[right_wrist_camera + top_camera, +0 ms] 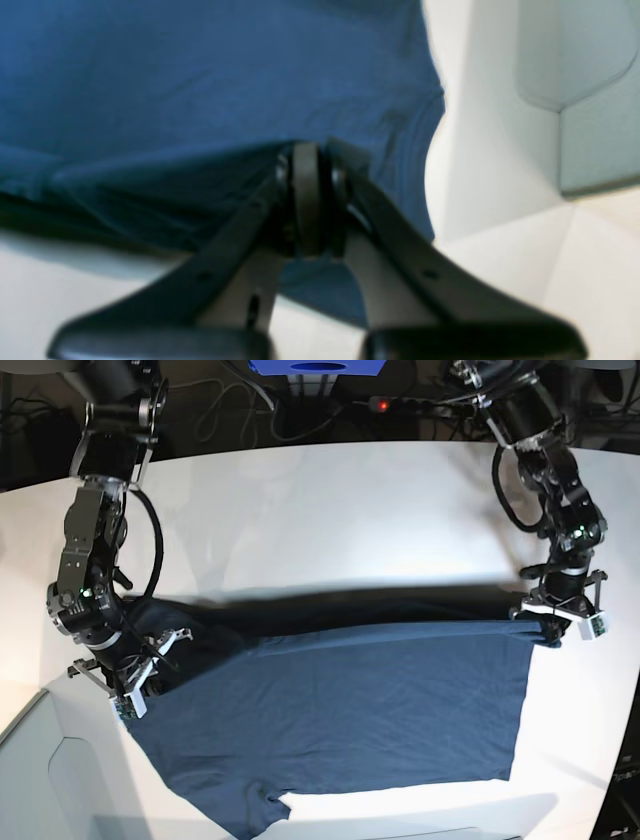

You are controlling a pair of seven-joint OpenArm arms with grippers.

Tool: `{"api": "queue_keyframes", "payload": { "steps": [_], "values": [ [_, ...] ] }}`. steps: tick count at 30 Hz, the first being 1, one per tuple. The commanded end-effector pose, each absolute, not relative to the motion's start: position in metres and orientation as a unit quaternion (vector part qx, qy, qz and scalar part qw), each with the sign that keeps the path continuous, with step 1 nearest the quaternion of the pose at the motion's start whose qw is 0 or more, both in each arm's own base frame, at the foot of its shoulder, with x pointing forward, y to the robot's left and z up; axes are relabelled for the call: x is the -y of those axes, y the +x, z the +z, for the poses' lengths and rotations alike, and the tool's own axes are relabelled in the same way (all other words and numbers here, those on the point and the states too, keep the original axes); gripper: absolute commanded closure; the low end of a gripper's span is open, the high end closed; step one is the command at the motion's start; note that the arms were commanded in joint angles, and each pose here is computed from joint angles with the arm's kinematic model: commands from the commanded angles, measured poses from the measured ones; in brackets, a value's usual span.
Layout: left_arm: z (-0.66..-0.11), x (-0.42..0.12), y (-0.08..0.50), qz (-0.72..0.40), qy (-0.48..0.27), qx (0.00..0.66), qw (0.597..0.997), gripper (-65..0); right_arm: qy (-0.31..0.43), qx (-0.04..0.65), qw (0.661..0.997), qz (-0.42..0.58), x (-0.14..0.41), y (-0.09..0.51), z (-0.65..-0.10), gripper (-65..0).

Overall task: Fold the T-shirt properly
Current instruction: 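Lift the shoulder corners and carry them toward the hem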

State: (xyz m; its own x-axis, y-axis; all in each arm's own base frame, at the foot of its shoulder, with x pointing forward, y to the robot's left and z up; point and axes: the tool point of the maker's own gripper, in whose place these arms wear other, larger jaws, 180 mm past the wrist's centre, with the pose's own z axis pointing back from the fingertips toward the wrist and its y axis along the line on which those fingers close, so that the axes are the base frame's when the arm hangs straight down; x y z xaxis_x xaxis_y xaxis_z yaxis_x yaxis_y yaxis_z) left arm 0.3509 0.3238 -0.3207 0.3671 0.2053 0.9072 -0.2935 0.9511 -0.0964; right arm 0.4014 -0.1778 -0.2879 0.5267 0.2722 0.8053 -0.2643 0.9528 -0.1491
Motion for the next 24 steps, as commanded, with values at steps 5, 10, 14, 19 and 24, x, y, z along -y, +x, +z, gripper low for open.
{"api": "queue_keyframes", "payload": {
  "steps": [5,10,14,19,24],
  "values": [
    [-0.295,-0.331,0.375,0.157,0.037,0.576,0.801,0.0,0.007,0.505,0.85,0.151,0.178,0.435,-0.263,-0.1],
    [-0.299,-0.32,0.39,0.139,0.026,0.57,0.809,0.0,0.025,0.504,0.853,0.137,0.18,0.456,-0.27,-0.1],
    [-0.31,-0.3,0.398,0.108,0.014,0.559,0.822,0.0,0.039,0.504,0.849,0.154,0.165,0.468,-0.274,-0.1],
    [-0.313,-0.299,0.408,0.11,0.007,0.554,0.825,0.0,0.052,0.51,0.84,0.176,0.147,0.477,-0.276,-0.1],
    [-0.315,-0.302,0.414,0.117,0.004,0.552,0.826,0.0,0.053,0.523,0.833,0.174,0.146,0.49,-0.261,-0.1]
  ]
}}
